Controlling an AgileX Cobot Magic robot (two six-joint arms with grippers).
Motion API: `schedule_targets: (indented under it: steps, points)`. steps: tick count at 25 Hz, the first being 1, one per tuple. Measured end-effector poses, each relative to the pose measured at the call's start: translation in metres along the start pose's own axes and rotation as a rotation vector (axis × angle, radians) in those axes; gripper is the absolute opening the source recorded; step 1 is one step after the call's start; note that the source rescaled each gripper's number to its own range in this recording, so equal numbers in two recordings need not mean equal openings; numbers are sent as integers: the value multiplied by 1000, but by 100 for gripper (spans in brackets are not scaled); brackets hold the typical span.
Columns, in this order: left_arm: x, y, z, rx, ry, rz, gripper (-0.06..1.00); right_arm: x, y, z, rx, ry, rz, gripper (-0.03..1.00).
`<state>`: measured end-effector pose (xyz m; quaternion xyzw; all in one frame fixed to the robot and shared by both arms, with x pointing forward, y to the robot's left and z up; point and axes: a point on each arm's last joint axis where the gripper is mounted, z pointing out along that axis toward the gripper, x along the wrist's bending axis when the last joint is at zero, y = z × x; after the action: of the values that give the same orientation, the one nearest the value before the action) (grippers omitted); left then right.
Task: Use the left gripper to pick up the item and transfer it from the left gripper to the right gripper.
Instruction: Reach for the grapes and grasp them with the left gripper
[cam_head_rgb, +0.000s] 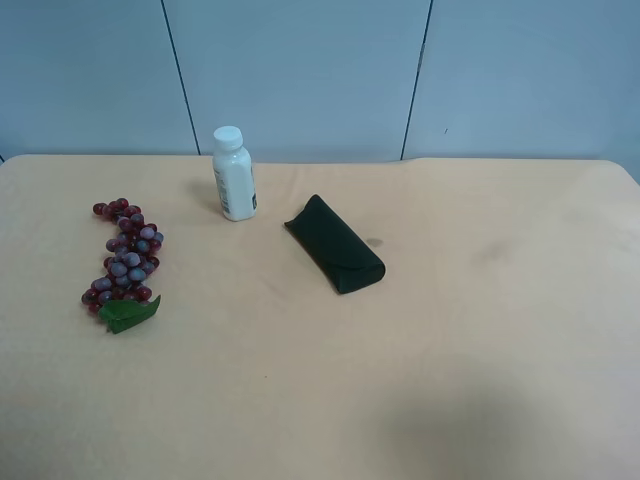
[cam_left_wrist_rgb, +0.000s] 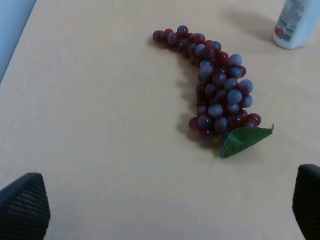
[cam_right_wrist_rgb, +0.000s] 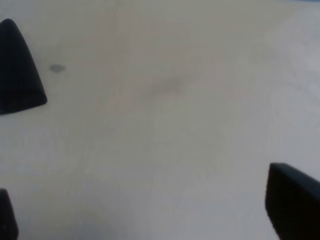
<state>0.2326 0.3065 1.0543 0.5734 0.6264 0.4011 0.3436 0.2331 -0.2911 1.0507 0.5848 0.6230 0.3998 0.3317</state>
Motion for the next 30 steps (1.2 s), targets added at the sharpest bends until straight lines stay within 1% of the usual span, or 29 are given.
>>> schedule_targets:
  steps: [15, 20, 22, 25, 30]
  points:
    - [0, 0, 0, 0, -1, 0, 100, 0, 0, 0, 0, 0, 0, 100]
    - [-1, 5, -1, 7, -14, -7, 100, 0, 0, 0, 0, 0, 0, 100]
    - [-2, 15, 1, 34, -24, -12, 100, 0, 0, 0, 0, 0, 0, 100]
    - [-4, 36, 9, 104, -39, -14, 100, 0, 0, 0, 0, 0, 0, 100]
    - [-6, 79, 37, 243, -54, 40, 100, 0, 0, 0, 0, 0, 0, 100]
